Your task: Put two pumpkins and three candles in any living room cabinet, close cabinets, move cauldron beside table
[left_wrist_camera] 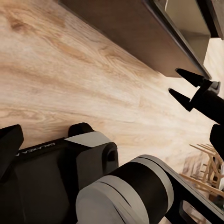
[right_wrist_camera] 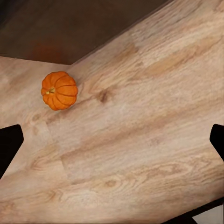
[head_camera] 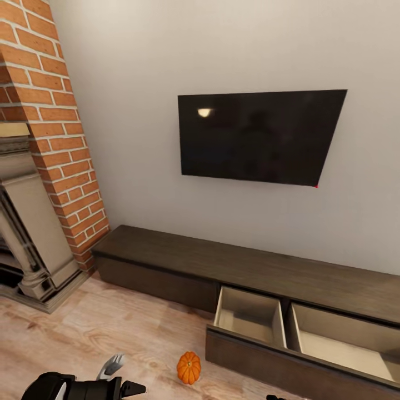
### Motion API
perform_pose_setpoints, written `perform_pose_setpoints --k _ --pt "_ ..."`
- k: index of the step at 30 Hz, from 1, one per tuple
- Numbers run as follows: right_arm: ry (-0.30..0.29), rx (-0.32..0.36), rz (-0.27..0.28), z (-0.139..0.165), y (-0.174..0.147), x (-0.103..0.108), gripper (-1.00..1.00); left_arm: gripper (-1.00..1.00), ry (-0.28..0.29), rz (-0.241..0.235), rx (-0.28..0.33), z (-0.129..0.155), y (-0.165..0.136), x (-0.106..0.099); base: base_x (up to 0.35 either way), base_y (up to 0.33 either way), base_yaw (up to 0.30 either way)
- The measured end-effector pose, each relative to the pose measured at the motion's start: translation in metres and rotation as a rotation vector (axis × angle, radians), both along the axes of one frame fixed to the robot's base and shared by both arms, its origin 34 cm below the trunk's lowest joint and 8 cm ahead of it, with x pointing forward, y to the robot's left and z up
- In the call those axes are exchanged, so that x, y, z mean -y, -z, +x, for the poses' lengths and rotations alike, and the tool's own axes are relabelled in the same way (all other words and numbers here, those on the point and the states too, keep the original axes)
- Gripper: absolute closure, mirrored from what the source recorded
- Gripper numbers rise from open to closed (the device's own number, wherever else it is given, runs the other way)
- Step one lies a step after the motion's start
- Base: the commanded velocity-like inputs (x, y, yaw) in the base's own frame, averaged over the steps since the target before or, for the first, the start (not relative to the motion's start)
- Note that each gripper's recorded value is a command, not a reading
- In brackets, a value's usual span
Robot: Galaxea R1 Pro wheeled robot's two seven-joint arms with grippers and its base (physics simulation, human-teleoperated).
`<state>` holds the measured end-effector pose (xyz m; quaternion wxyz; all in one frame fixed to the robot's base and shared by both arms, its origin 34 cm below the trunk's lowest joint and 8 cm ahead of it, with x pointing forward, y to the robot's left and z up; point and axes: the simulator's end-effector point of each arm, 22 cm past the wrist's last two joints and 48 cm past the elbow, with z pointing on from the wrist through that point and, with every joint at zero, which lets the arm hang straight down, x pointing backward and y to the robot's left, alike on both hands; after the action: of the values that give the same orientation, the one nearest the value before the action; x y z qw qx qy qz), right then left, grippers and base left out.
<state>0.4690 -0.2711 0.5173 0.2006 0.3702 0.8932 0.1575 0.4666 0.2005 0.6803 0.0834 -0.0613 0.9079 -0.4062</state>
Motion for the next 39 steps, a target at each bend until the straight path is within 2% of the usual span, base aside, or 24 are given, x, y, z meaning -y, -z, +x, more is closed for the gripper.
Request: perform_pose_setpoints --k 6,12,19,30,34,39 --pt "0.0 0.035 -0.036 0.006 -0.003 0.006 -1.0 -1.0 0.0 0.0 0.0 0.0 0.0 0.0 0.003 0.331 0.0" --pt "0.004 0.038 -0.04 0.007 -0.003 0.007 -1.0 -1.0 0.0 0.002 0.002 0.001 0.0 -0.001 0.119 0.286 0.0" --pt "0.006 0.038 -0.04 0.007 -0.003 0.007 -1.0 -1.0 -0.003 0.034 0.007 0.002 -0.001 -0.022 0.202 0.227 0.0" --pt "0.005 0.039 -0.041 0.007 -0.003 0.007 -1.0 -1.0 -0.004 0.039 0.005 0.002 -0.001 -0.026 -0.054 0.216 0.0" --pt "0.005 0.039 -0.041 0.007 -0.003 0.007 -1.0 -1.0 -0.002 0.018 0.01 0.002 -0.005 -0.024 -0.008 0.034 0.0" --pt "0.005 0.039 -0.041 0.007 -0.008 0.007 -1.0 -1.0 -0.032 -0.05 0.04 0.01 -0.027 -0.028 -0.001 0.006 0.0"
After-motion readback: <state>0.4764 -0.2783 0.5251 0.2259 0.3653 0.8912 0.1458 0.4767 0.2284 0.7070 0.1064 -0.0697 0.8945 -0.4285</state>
